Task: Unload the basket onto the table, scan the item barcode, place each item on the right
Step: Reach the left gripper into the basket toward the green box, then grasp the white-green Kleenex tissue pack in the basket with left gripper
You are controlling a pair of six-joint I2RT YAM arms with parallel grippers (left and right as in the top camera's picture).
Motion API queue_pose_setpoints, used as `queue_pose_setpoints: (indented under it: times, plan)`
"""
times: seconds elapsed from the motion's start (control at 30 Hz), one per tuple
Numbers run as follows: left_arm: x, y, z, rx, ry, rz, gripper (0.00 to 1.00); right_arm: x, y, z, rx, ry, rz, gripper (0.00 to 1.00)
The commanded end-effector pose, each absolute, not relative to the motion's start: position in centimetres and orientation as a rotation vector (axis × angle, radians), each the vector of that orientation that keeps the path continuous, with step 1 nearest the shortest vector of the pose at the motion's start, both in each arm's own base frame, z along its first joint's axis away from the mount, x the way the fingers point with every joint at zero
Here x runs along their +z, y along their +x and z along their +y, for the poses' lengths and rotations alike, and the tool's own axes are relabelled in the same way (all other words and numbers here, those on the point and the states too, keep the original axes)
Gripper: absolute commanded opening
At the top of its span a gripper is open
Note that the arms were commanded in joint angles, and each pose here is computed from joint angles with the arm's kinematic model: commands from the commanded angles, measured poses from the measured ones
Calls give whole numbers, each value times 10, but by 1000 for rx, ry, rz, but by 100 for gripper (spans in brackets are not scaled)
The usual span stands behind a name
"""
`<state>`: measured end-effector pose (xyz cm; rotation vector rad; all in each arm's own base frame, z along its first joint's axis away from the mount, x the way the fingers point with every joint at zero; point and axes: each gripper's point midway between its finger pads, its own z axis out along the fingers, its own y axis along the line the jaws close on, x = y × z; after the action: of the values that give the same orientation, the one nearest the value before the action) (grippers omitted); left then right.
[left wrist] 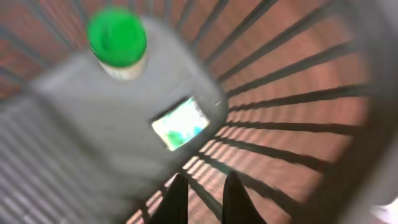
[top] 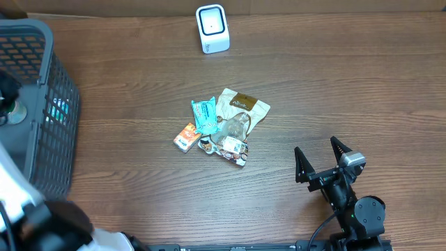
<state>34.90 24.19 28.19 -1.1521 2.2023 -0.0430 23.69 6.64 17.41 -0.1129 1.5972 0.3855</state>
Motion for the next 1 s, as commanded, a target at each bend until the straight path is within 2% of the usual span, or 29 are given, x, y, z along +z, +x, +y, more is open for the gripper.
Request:
queue_pose_setpoints:
  times: [0.0,0.1,0.13,0.17,0.2,0.23,0.27,0.47,0.73,0.97]
  plan:
    - [321,335,231,-54,-1211,2063,4,173,237,67,391,-113,1591,100]
    - [344,326,225,-21,-1184,2007,4,173,237,67,391,-113,1591,100]
    - [346,322,227,4,-1187,2002,8,173,237,67,391,-113,1591,100]
    - [344,320,229,34,-1186,2011,28,173,237,67,391,-113,1591,100]
    - [341,318,231,58,-1183,2025,42,173,237,67,391,-113,1591,100]
    - [335,317,235,91,-1184,2050,51,173,237,67,391,-113,1591,100]
    - [328,316,237,112,-1180,2076,55,173,237,67,391,-113,1591,100]
    - [266,319,257,144,-1212,2252,59,173,237,67,391,-113,1591,100]
    - [168,333,274,136,-1153,2516,56,173,237,67,391,-113,1591,100]
    - [107,348,277,76,-1030,2657,57,173,237,67,391,-113,1591,100]
